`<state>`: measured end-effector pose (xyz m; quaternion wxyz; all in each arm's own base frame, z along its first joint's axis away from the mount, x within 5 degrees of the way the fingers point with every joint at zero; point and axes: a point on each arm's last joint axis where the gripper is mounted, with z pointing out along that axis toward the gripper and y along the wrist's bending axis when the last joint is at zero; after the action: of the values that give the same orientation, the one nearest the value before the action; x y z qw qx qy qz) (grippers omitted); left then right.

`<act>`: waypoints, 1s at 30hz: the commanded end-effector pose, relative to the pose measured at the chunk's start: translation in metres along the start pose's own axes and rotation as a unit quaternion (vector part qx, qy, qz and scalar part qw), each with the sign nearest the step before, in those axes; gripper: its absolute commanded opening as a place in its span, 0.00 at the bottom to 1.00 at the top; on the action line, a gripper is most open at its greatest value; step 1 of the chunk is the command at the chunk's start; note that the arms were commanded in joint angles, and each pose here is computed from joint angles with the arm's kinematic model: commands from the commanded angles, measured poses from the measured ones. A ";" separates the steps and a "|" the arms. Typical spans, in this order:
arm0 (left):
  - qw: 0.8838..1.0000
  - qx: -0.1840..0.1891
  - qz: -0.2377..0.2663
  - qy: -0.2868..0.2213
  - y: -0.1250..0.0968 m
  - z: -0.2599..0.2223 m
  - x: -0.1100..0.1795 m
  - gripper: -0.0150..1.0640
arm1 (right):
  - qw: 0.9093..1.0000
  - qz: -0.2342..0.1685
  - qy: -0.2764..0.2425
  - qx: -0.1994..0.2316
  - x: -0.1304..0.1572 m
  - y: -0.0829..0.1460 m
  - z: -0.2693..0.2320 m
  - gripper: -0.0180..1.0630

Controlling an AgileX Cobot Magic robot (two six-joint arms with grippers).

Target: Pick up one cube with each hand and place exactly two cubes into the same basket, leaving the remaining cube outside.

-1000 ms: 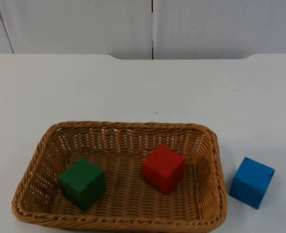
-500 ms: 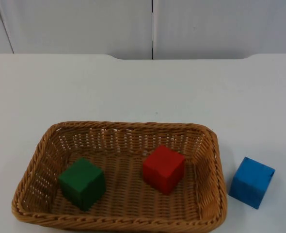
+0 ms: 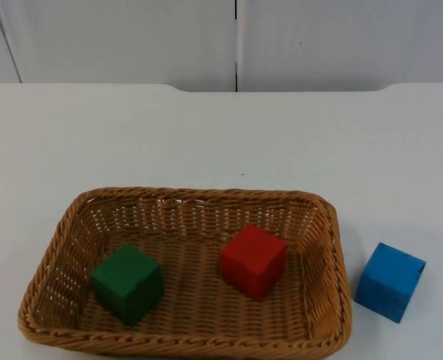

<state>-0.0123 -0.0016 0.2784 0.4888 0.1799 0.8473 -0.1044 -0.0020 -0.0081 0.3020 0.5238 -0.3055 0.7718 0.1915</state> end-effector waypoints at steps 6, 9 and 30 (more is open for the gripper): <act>1.000 0.005 -0.007 -0.010 -0.001 0.002 -0.001 0.72 | 1.000 0.009 0.030 -0.003 0.013 0.000 -0.002 0.66; 1.000 0.007 -0.008 -0.011 -0.001 0.002 -0.001 0.72 | 0.999 0.007 0.043 -0.004 0.018 0.001 0.004 0.66; 1.000 0.012 -0.011 -0.011 -0.002 0.003 -0.001 0.72 | 0.999 -0.005 0.044 -0.003 0.020 0.001 0.008 0.66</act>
<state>-0.0103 -0.0034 0.2801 0.5026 0.1777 0.8384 -0.1138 -0.0024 -0.0084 0.2798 0.4849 -0.3148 0.7964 0.1778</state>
